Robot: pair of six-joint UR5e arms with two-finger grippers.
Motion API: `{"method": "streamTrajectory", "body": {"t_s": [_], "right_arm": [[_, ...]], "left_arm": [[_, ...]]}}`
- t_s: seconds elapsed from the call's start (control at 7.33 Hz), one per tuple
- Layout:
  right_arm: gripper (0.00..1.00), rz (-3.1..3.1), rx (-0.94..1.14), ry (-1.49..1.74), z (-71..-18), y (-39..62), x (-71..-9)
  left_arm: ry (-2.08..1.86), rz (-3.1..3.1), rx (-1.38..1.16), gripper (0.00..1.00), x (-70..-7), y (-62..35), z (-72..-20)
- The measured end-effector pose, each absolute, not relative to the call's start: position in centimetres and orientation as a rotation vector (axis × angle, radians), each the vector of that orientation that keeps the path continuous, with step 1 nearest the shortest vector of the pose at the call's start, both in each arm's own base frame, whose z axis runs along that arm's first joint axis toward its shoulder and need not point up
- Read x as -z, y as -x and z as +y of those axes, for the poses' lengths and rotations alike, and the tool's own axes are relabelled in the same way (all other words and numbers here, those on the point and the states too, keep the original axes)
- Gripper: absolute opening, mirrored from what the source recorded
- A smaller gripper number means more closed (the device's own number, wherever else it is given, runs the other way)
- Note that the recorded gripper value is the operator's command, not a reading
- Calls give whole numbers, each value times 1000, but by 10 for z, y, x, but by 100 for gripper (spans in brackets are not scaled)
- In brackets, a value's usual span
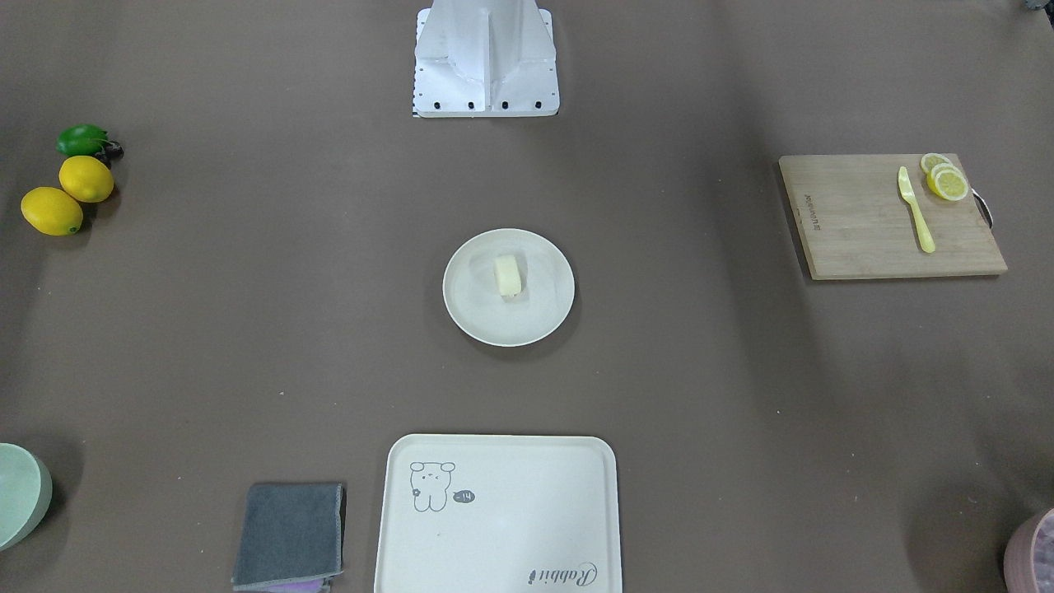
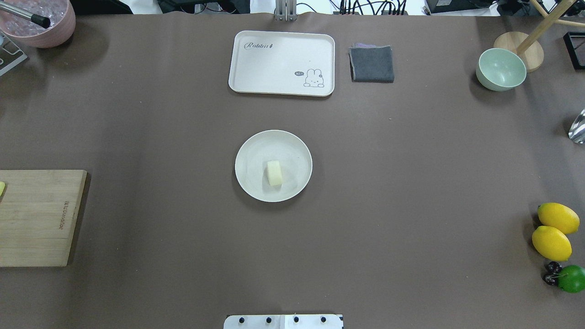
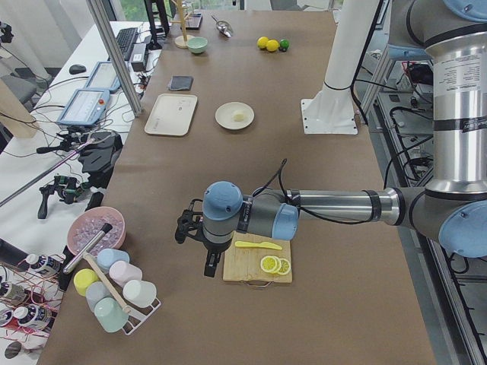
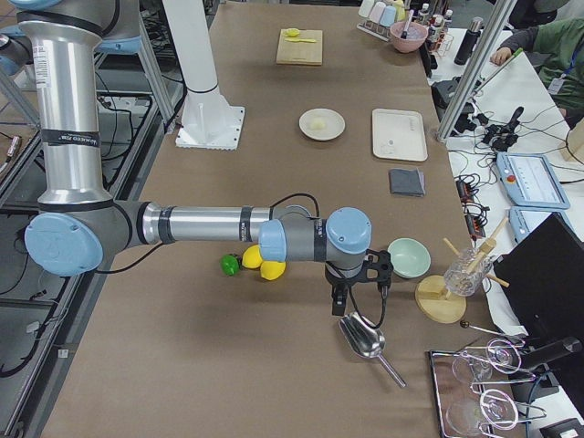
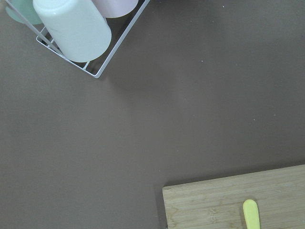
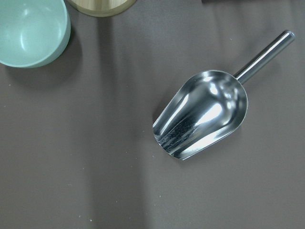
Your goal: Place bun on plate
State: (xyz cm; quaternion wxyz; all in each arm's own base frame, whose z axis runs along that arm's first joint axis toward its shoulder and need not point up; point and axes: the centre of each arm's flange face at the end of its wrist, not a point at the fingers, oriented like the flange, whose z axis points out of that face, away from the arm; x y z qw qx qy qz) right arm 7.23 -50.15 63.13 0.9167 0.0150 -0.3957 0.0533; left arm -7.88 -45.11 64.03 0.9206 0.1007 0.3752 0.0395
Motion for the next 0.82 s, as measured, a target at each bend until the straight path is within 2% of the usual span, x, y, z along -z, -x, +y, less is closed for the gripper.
{"method": "streamTrajectory", "body": {"t_s": [0.82], "right_arm": [[100, -813, -113, -34, -503, -73, -629]], "left_arm": [[-206, 771, -83, 98, -644, 79, -451]]}}
